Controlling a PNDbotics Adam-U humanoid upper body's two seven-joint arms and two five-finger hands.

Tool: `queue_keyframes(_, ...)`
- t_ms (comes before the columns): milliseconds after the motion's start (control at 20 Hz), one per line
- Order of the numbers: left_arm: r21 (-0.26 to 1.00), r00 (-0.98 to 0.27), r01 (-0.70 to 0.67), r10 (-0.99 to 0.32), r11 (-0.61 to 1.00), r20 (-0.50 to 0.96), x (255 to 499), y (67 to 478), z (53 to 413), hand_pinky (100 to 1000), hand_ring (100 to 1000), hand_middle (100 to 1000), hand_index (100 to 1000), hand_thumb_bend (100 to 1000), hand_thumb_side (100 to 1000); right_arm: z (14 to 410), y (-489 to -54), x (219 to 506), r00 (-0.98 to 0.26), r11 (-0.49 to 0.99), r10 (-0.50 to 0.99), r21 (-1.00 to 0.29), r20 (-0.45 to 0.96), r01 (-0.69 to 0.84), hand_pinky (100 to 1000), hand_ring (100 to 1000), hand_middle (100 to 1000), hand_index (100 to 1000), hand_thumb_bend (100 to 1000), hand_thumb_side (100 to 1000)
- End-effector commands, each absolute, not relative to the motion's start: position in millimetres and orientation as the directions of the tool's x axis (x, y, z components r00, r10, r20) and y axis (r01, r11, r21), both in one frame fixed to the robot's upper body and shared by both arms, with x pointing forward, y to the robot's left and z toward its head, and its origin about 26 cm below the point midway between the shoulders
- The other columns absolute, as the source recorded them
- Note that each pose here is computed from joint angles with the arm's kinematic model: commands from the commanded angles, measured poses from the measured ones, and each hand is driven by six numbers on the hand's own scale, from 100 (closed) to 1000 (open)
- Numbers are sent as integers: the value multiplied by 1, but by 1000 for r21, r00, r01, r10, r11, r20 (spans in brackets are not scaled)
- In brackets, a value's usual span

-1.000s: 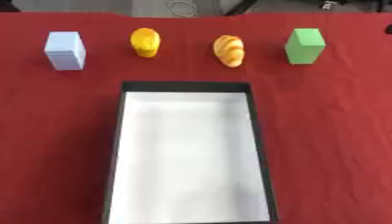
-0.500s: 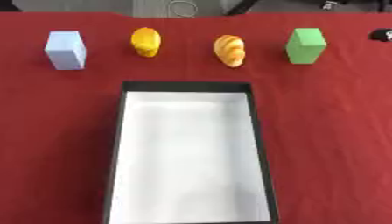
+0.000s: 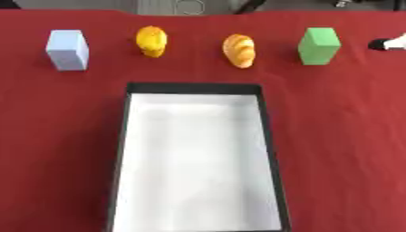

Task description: Pick up objects on the table and place them in the box.

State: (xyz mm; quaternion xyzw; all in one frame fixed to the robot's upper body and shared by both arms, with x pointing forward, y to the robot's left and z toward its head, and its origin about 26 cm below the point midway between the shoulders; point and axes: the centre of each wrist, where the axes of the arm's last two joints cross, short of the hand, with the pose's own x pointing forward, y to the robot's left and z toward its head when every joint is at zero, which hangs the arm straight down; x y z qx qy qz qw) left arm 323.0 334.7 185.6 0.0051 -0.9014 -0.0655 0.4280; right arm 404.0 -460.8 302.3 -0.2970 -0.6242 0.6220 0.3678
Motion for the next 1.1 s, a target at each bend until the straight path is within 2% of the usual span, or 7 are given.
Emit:
queue_keyframes(50,154,-666,62,-74,986,743,322,332,199,809,777,735,809,108,768,312,-464,403,-740,-316,666,-934,-96,-164,990,985,899,932,441,302)
queue_keyframes(350,171,-685,76,-73,982,724,322,329,207,809,778,736,809,102,767,308,-470,404,-729,-278,681,-945,-69,-170,994,987,898,933,441,275)
queue_keyframes(800,188,-694,69,-88,980,715,321,330,209,809,775,736,809,100,772,311,-486,396,-697,-252,714,-953,-67,-167,993,988,903,934,443,305)
queue_keyframes(1100,200,-692,65,-100,978,714,321,330,208,811,776,736,809,100,776,312,-493,393,-679,-250,730,-953,-71,-169,994,983,891,942,439,291)
